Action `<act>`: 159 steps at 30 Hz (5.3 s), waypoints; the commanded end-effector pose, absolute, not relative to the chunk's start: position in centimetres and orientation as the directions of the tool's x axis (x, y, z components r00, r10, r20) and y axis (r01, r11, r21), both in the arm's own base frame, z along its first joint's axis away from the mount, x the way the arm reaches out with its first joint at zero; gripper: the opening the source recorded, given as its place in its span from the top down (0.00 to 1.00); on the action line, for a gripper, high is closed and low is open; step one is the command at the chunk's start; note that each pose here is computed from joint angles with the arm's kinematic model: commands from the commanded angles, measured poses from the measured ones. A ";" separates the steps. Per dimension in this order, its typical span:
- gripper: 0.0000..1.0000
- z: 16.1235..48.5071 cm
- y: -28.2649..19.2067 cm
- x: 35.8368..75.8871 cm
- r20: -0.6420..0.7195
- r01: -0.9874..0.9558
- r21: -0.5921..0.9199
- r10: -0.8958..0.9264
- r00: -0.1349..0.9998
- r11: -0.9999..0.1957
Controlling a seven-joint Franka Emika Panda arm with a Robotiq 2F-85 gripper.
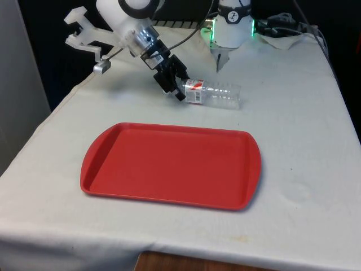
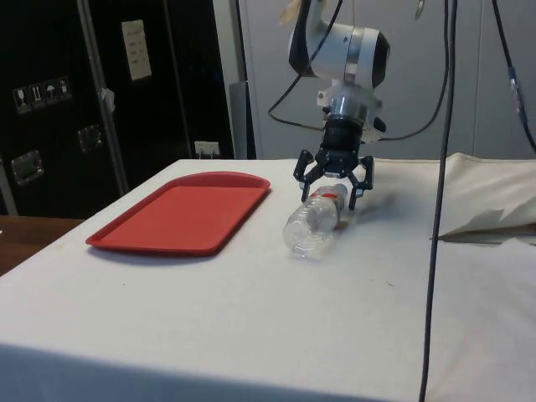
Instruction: Place the bottle upright on the tray.
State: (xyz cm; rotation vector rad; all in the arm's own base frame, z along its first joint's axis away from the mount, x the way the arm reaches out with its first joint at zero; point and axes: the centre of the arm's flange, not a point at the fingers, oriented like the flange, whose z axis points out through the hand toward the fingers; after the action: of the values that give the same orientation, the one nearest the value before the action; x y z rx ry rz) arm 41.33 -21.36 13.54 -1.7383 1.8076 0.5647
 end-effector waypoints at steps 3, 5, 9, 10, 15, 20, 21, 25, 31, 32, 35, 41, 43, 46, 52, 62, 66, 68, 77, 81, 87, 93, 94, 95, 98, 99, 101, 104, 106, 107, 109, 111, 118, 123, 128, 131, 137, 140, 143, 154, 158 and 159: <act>0.00 13.3 -21.5 41.3 -0.659 -0.994 -0.084 -0.752 0.005 0.067; 0.00 13.1 -21.8 41.4 -0.668 -0.993 -0.092 -0.744 0.010 0.069; 0.00 12.7 -22.0 41.3 -0.673 -0.993 -0.095 -0.739 0.013 0.069; 0.00 12.7 -21.9 41.3 -0.674 -0.993 -0.093 -0.739 0.013 0.067; 0.00 12.7 -21.9 41.3 -0.673 -0.994 -0.090 -0.740 0.012 0.065; 0.00 12.7 -21.9 41.3 -0.671 -0.994 -0.089 -0.741 0.013 0.063; 0.00 12.7 -21.9 41.3 -0.671 -0.994 -0.088 -0.741 0.012 0.063; 0.00 12.7 -21.9 41.3 -0.671 -0.994 -0.088 -0.742 0.012 0.064; 0.00 12.7 -21.9 41.3 -0.672 -0.994 -0.088 -0.740 0.012 0.063; 0.00 12.7 -21.9 41.2 -0.682 -0.994 -0.090 -0.731 0.012 0.067; 0.00 12.7 -22.1 41.1 -0.693 -0.993 -0.090 -0.721 0.011 0.071; 0.00 12.8 -22.0 41.0 -0.709 -0.993 -0.088 -0.705 0.011 0.073; 0.00 12.9 -22.1 41.0 -0.714 -0.993 -0.087 -0.700 0.009 0.075; 0.00 12.9 -22.0 41.0 -0.720 -0.994 -0.083 -0.694 0.008 0.076; 0.00 13.0 -21.9 41.1 -0.722 -0.994 -0.082 -0.692 0.006 0.077; 0.00 12.4 -21.7 41.5 -0.726 -0.994 -0.080 -0.688 0.002 0.080; 0.00 12.3 -21.7 41.4 -0.724 -0.994 -0.076 -0.690 0.000 0.079; 0.00 12.3 -21.8 41.3 -0.733 -0.993 -0.082 -0.681 0.004 0.082; 0.00 12.6 -22.0 40.8 -0.765 -0.992 -0.090 -0.644 0.016 0.083; 0.00 12.6 -22.0 40.7 -0.767 -0.993 -0.090 -0.641 0.018 0.080; 0.00 12.5 -21.9 40.6 -0.769 -0.993 -0.086 -0.639 0.015 0.080; 0.00 12.1 -21.8 40.7 -0.775 -0.994 -0.081 -0.632 0.013 0.079; 0.00 12.1 -21.8 40.7 -0.775 -0.994 -0.081 -0.631 0.013 0.078; 0.00 12.0 -21.8 40.7 -0.776 -0.994 -0.080 -0.631 0.013 0.078; 0.00 12.0 -21.8 40.7 -0.778 -0.994 -0.079 -0.629 0.013 0.077; 0.00 12.1 -21.8 40.7 -0.778 -0.994 -0.079 -0.628 0.013 0.076; 0.00 12.1 -21.8 40.6 -0.778 -0.994 -0.078 -0.628 0.013 0.076; 0.00 12.1 -21.9 40.7 -0.782 -0.994 -0.076 -0.623 0.012 0.077; 0.00 12.2 -21.9 40.7 -0.783 -0.994 -0.077 -0.622 0.013 0.077; 0.00 12.2 -21.9 40.7 -0.784 -0.994 -0.076 -0.621 0.012 0.077; 0.00 12.2 -21.9 40.7 -0.782 -0.994 -0.077 -0.623 0.014 0.075; 0.00 12.2 -22.0 41.0 -0.785 -0.994 -0.076 -0.619 0.012 0.077; 0.00 12.4 -22.0 41.3 -0.783 -0.994 -0.076 -0.622 0.012 0.076; 0.00 12.1 -22.0 41.1 -0.790 -0.994 -0.080 -0.613 0.016 0.078; 0.00 12.0 -22.0 40.9 -0.790 -0.994 -0.078 -0.613 0.020 0.069; 0.00 12.0 -22.0 41.0 -0.793 -0.994 -0.083 -0.609 0.022 0.072; 0.00 12.0 -21.9 41.0 -0.793 -0.994 -0.084 -0.609 0.023 0.071; 0.10 11.9 -21.9 41.1 -0.792 -0.994 -0.083 -0.610 0.024 0.069; 0.26 11.9 -21.9 41.1 -0.792 -0.994 -0.082 -0.610 0.023 0.069; 0.62 11.9 -21.9 41.2 -0.796 -0.994 -0.083 -0.604 0.025 0.068; 0.66 12.0 -21.9 41.1 -0.797 -0.994 -0.083 -0.603 0.027 0.067; 0.66 12.1 -21.9 41.1 -0.798 -0.994 -0.084 -0.602 0.026 0.067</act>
State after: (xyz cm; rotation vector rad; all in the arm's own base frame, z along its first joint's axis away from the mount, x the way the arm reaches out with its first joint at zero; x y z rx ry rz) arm 41.11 -21.90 12.27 -1.6146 1.6531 0.7229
